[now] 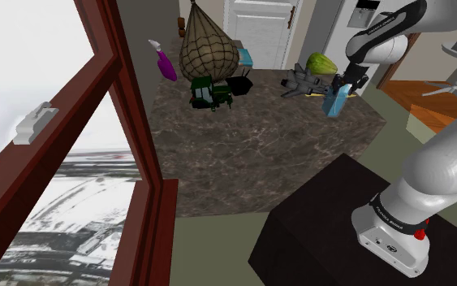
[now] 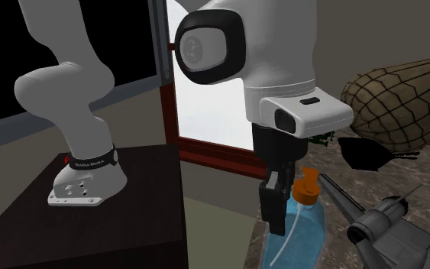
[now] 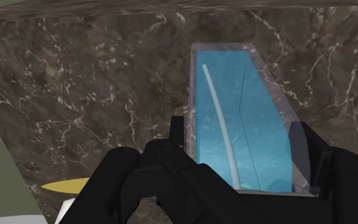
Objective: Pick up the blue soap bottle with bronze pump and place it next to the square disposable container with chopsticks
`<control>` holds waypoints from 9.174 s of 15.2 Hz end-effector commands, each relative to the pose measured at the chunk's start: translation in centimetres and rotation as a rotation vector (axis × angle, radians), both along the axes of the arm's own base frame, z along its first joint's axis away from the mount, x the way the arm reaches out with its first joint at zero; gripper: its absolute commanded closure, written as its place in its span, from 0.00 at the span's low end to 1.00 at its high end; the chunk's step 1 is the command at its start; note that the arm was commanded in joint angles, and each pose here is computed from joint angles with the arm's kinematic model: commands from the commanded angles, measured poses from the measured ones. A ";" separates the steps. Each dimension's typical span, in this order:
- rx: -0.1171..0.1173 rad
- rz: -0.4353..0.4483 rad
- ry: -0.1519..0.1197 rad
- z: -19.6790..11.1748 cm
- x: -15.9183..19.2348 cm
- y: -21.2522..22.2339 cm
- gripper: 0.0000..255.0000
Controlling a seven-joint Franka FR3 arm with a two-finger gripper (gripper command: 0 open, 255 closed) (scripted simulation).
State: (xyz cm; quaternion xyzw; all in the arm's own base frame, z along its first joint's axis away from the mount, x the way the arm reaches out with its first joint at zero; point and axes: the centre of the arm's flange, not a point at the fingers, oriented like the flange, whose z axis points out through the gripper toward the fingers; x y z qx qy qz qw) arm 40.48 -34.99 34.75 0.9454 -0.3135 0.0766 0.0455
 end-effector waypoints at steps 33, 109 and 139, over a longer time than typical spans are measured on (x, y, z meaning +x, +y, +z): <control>0.000 0.000 0.001 13.7 0.0 0.0 1.00; 0.000 0.000 0.001 25.3 27.1 39.0 1.00; 0.000 0.000 0.001 9.5 27.1 39.0 1.00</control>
